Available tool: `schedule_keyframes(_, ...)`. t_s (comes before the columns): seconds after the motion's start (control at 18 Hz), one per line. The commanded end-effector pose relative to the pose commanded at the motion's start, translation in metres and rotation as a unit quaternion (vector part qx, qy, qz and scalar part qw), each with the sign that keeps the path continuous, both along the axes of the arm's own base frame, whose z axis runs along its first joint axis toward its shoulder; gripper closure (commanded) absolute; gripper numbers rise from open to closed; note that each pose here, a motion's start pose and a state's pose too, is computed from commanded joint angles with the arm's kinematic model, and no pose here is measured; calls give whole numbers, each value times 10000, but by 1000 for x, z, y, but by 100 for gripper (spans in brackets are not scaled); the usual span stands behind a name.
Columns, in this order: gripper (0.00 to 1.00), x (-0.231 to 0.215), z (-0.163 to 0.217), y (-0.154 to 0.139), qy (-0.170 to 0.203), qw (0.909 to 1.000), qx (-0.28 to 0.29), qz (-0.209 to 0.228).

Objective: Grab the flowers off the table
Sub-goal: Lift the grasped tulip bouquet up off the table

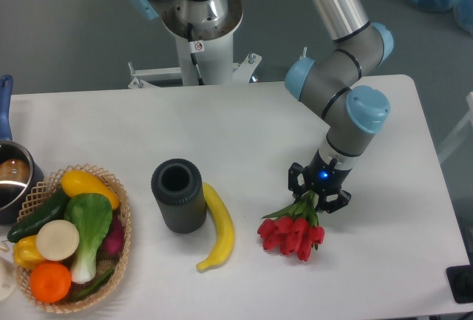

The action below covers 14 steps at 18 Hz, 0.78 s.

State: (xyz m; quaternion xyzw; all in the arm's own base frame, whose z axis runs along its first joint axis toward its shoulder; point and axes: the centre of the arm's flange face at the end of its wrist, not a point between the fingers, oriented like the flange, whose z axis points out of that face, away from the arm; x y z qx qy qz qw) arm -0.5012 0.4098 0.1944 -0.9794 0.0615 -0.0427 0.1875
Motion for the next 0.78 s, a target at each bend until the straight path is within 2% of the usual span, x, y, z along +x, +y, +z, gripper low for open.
schedule_keyframes(0.22, 55, -5, 16, 1, 140, 9999, 62, 8)
schedule_keyframes(0.56, 55, 3, 92, 1, 640, 9972, 383, 24)
schedule_keyframes(0.78, 55, 20, 137, 6, 565, 9932, 1004, 160)
